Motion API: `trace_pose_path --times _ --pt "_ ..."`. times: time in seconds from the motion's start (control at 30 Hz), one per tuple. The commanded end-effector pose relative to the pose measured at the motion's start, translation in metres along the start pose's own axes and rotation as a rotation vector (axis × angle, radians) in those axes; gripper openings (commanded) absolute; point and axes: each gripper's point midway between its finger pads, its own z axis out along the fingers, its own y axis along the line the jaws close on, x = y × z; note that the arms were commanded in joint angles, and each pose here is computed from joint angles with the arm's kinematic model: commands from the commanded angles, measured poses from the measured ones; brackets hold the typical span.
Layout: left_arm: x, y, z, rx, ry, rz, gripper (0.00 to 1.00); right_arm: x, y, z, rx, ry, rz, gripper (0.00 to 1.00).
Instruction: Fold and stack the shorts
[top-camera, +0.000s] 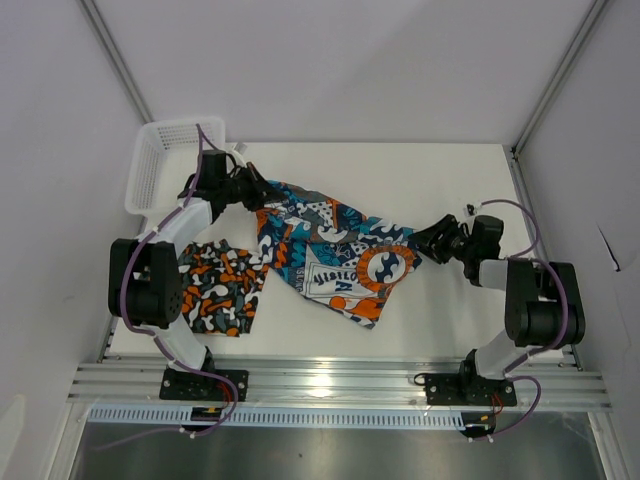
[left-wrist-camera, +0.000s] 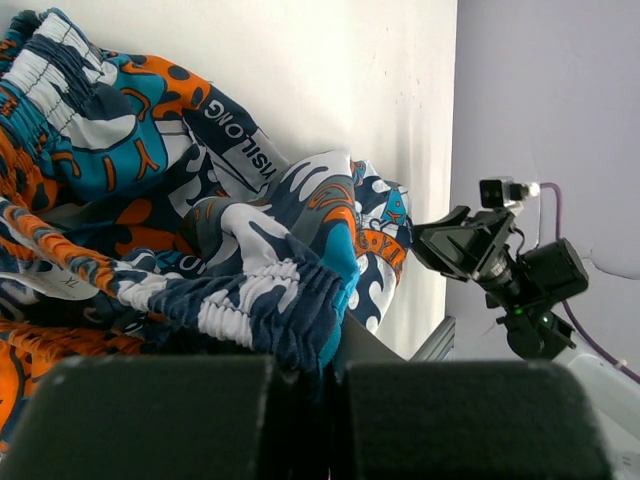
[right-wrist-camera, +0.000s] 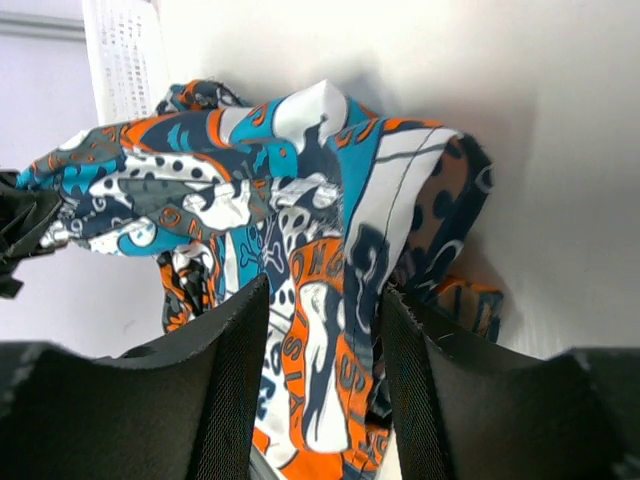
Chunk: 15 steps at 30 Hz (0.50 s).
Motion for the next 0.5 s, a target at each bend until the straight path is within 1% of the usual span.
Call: trace_pose_path --times 0.0,0.03,0.1,0.13,0.2,0.27,0.47 --pt "-0.012 -0.022 -0.012 0.051 -0.05 0.037 0.0 -0.015 0.001 0.009 -0.04 -0.003 0.035 0.5" --pt "-0.012 -0.022 -0.012 0.052 -0.05 0.039 0.0 -0.018 0.003 0.011 -0.063 -0.013 0.055 0.5" --pt "-0.012 -0.021 -0.011 0.052 -0.047 0.037 0.0 -0.015 -0.009 0.016 -0.069 0.012 0.112 0.49" --pt "-0.011 -0.02 -0.01 0.05 -0.045 0.035 0.0 -0.023 -0.005 0.018 -0.103 -0.01 0.126 0.48" --pt "-0.012 -0.019 -0.009 0.05 -0.045 0.035 0.0 -0.022 -0.016 0.024 -0.103 0.003 0.175 0.47" --pt "-0.012 -0.018 -0.009 0.051 -0.046 0.034 0.0 -0.028 -0.014 0.029 -0.144 -0.008 0.185 0.45" --pt "-0.014 -0.015 -0.009 0.049 -0.046 0.029 0.0 -0.04 -0.011 0.034 -0.171 -0.032 0.196 0.42"
